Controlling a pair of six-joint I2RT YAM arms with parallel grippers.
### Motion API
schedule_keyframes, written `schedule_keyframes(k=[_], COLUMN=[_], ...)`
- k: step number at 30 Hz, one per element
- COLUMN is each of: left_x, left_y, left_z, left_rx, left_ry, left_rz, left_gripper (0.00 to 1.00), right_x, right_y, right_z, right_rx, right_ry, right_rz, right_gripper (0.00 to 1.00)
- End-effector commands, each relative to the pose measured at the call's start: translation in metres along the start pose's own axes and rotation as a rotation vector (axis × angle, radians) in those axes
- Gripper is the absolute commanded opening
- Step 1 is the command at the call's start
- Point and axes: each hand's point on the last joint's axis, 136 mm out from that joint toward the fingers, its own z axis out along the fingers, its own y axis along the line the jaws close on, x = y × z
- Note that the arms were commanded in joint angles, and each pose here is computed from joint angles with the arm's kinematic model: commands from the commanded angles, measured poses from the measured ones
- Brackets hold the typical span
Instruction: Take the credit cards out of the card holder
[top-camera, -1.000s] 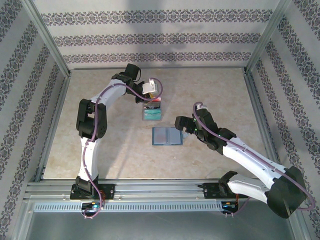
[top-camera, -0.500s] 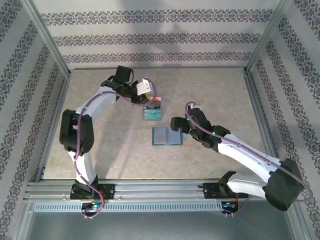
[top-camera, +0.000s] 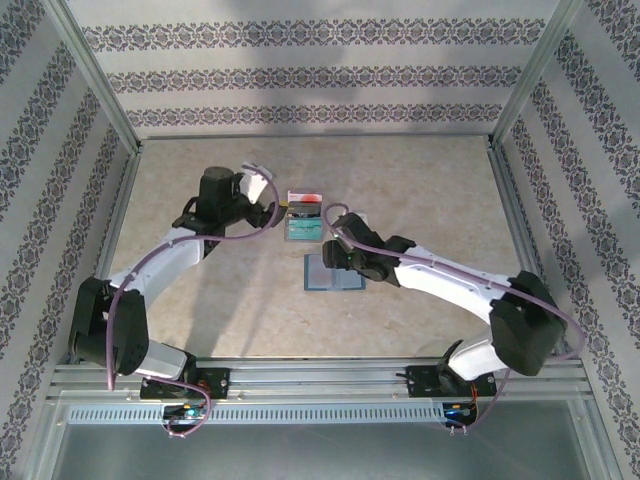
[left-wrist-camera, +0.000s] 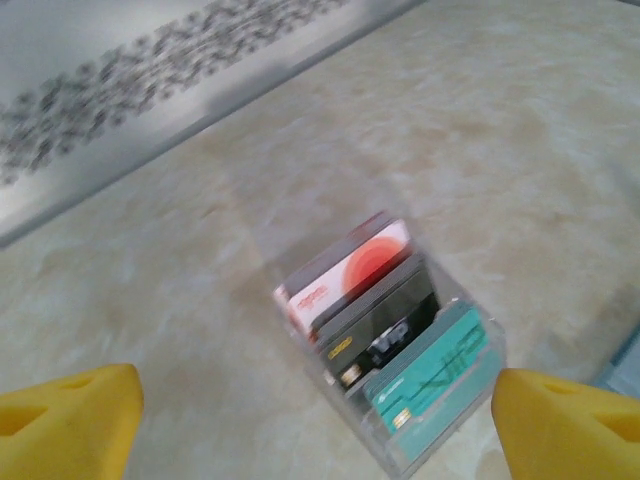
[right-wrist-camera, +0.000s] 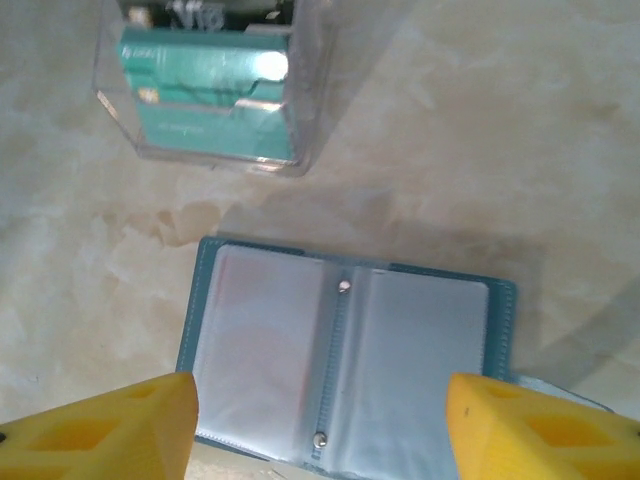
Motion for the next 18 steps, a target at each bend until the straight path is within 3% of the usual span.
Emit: schedule_keyframes(k=[1, 8, 18], left_x=[-0.006, 0.034, 0.058], left_y=[0.035, 0.041, 0.042], left_z=[-0.015, -0.022, -0.023], left_rx=[-0.204, -0.288, -0.327], left_ry=[-0.107, -0.060, 0.004], left_rz=[-0.231, -0.402, -0.442], left_gripper=[0.90, 0.92, 0.93], right_x=[0.011, 0.036, 0.055], right_y=[0.015, 0.029, 0.038], right_z=[0.010, 0.039, 0.060], right_rx=[-0.008, 0.011, 0.015], right_ry=[0.068, 0.188, 0.273], right_rz=[-0.047, -0.097, -0.124], right_gripper=[0.61, 0.57, 0.66])
